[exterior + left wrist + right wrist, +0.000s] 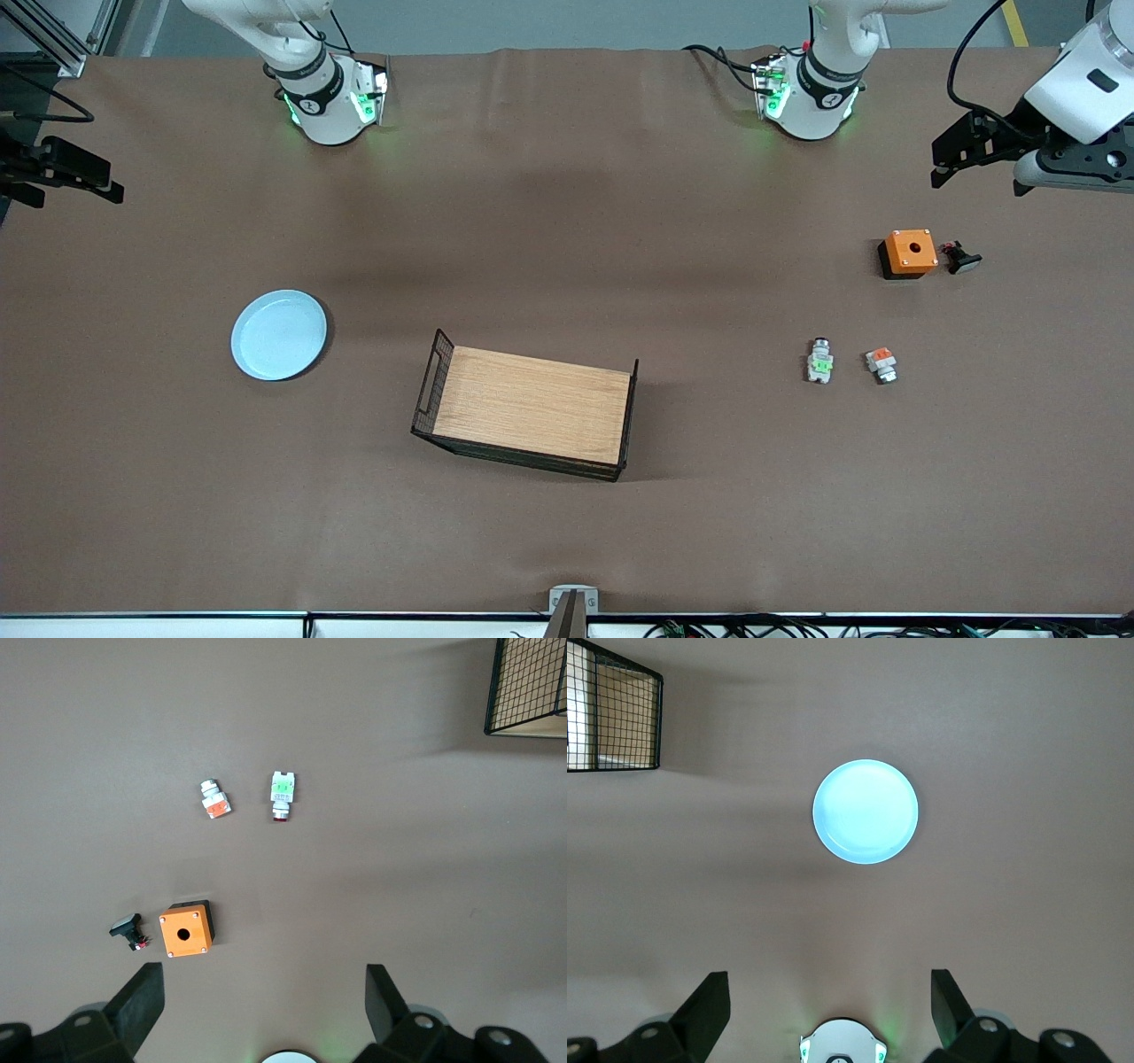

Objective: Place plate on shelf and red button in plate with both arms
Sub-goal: 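Move the left gripper toward the green push-button module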

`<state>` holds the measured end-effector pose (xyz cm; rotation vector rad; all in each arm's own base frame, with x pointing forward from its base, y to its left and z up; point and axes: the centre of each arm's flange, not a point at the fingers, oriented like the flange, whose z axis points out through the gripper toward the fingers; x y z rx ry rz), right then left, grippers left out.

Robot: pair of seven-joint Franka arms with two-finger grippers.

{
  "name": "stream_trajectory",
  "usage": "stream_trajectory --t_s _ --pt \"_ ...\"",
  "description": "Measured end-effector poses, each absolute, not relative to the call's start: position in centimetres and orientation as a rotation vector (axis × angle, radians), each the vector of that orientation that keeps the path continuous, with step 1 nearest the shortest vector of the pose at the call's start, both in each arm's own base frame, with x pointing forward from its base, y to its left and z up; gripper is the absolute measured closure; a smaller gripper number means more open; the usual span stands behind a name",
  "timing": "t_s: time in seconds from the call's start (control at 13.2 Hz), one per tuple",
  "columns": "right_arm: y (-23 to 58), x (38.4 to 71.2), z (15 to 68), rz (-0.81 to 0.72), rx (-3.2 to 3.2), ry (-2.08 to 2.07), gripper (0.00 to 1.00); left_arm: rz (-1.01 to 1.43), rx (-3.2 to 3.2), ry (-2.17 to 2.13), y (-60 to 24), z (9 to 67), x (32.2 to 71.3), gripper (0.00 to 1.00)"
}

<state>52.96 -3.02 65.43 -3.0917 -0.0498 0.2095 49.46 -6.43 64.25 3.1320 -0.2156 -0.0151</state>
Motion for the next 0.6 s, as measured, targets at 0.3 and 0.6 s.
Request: stream_trajectory --t_s 0.3,0.6 --pt "-3.0 53.0 65.4 0.21 -3.092 -0.05 0.0 -0.007 3.131 -0.217 -6.5 64.1 49.7 0.0" --pt "-3.1 53.0 65.4 0.209 -3.092 -0.047 0.0 -0.024 3.129 -0.221 -7.7 62.0 51.5 0.0"
